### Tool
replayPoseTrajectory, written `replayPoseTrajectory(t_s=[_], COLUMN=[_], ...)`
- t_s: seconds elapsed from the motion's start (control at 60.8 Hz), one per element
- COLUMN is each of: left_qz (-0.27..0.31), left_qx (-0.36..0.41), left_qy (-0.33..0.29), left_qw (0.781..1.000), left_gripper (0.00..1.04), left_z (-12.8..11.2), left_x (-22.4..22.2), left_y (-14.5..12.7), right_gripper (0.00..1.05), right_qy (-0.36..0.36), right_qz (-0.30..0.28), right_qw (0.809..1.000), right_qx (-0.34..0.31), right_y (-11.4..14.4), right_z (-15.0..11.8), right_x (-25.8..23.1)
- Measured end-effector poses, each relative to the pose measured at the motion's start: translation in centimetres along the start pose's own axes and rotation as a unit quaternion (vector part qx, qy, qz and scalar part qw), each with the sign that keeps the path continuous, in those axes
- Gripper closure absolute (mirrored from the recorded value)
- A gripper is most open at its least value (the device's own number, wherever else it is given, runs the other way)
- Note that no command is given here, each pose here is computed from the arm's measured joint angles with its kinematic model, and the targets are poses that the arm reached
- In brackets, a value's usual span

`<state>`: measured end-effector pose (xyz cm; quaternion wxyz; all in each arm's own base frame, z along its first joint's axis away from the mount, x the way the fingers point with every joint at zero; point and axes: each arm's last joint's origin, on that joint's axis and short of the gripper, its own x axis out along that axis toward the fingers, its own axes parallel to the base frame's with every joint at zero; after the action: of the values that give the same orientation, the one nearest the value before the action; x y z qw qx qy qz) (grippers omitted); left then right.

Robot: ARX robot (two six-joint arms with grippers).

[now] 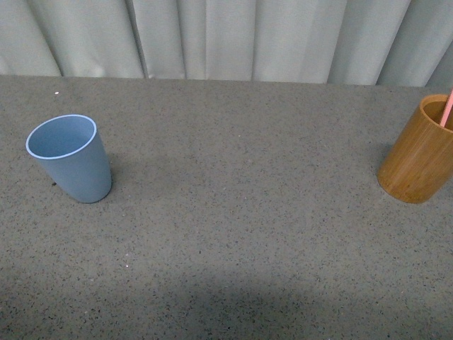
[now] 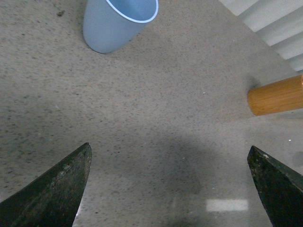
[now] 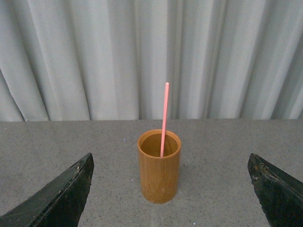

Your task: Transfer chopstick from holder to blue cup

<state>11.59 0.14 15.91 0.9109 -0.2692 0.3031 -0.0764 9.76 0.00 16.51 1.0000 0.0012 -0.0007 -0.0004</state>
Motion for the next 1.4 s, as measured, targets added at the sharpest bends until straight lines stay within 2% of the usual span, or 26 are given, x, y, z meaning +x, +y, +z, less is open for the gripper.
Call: replayPoseTrajectory(t_s=[0.197,0.477,0.872,1.399], left_qz=[-0.006,0.025,0.122,0.18], left_qx=[-0.029,-0.031,-0.032,-0.028], left_qy=[-0.026,0.006,0.024,0.024], left_qw=[0.999,0.999,0.992,0.983], left_gripper=[0.07,0.07,0.07,0.07], left_z=[3.0,4.4,5.4,6.5], left_x=[3.2,8.6,13.4,16.2], left_y=[-2.7,-4.4,-1.9,-0.3], right_gripper=[0.09,0.09,0.09,0.09], right_qy=[0.0,0.0,0.0,0.0], right_qz=[0.0,0.0,0.0,0.0], right_qw=[1.0,1.0,1.0,1.0], right_qx=[0.0,0.0,0.0,0.0], right_y=[0.0,0.0,0.0,0.0], right_z=[0.0,0.0,0.0,0.0], right_x=[0.0,0.0,0.0,0.0])
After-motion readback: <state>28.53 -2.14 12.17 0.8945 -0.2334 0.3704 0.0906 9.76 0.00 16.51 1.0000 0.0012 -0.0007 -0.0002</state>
